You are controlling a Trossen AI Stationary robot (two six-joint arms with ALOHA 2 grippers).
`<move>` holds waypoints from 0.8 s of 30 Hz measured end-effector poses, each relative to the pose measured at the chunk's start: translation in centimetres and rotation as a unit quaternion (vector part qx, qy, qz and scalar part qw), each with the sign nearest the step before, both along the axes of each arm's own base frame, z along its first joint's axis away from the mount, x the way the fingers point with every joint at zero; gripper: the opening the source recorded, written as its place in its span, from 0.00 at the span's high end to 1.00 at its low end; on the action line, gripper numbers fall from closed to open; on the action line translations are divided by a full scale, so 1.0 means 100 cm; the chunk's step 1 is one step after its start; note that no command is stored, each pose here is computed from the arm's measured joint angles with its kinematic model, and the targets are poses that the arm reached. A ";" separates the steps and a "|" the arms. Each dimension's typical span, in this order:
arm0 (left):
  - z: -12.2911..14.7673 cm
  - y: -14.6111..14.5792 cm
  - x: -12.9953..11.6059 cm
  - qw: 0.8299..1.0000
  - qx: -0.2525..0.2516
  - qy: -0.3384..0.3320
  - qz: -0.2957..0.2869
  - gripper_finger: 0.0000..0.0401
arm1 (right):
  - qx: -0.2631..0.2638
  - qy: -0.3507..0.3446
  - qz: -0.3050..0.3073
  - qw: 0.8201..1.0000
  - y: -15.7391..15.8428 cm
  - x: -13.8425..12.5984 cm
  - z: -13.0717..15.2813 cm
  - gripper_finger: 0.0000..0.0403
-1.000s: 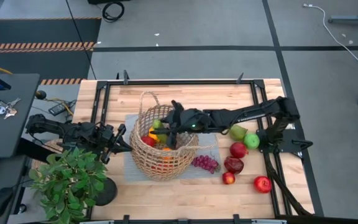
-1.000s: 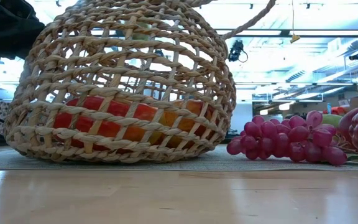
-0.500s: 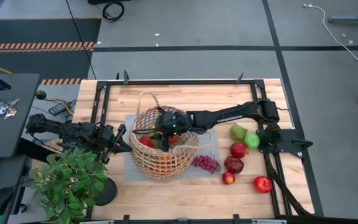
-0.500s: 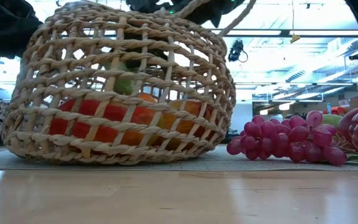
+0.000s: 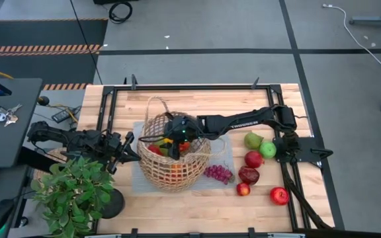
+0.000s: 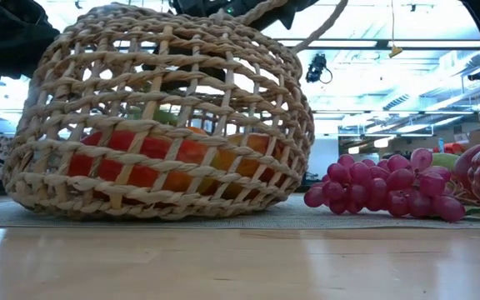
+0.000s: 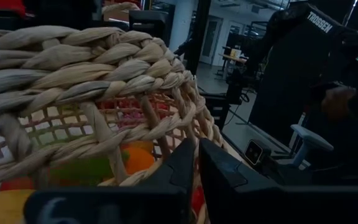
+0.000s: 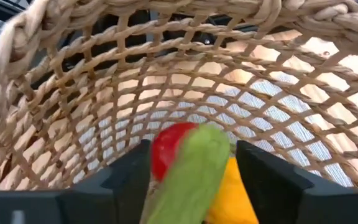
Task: Build produce basket
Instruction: Put the green cucumber into the basket, then put the dark red apple into the basket
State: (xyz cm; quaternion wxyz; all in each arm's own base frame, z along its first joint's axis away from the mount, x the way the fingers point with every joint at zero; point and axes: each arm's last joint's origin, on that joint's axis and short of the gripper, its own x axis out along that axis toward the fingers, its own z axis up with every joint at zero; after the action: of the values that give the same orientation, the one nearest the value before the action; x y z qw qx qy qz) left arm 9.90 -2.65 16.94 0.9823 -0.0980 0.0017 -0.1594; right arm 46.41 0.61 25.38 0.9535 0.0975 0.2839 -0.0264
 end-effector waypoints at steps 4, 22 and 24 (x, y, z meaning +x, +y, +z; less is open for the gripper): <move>0.000 0.000 0.000 1.000 0.000 0.000 0.000 0.93 | -0.003 -0.007 -0.004 1.000 0.000 -0.006 0.013 0.32; 0.000 0.000 0.000 1.000 0.000 0.000 0.000 0.92 | -0.114 -0.009 -0.101 0.988 0.066 -0.116 0.128 0.30; 0.000 0.000 0.000 1.000 0.000 0.000 0.000 0.92 | -0.110 0.022 -0.120 0.986 0.073 -0.131 0.126 0.30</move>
State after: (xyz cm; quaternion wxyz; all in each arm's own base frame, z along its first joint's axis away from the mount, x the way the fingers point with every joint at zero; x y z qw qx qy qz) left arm 9.90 -2.65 16.93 0.9823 -0.0981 0.0016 -0.1594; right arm 33.33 7.90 38.03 0.9417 0.0247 0.2868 -0.1742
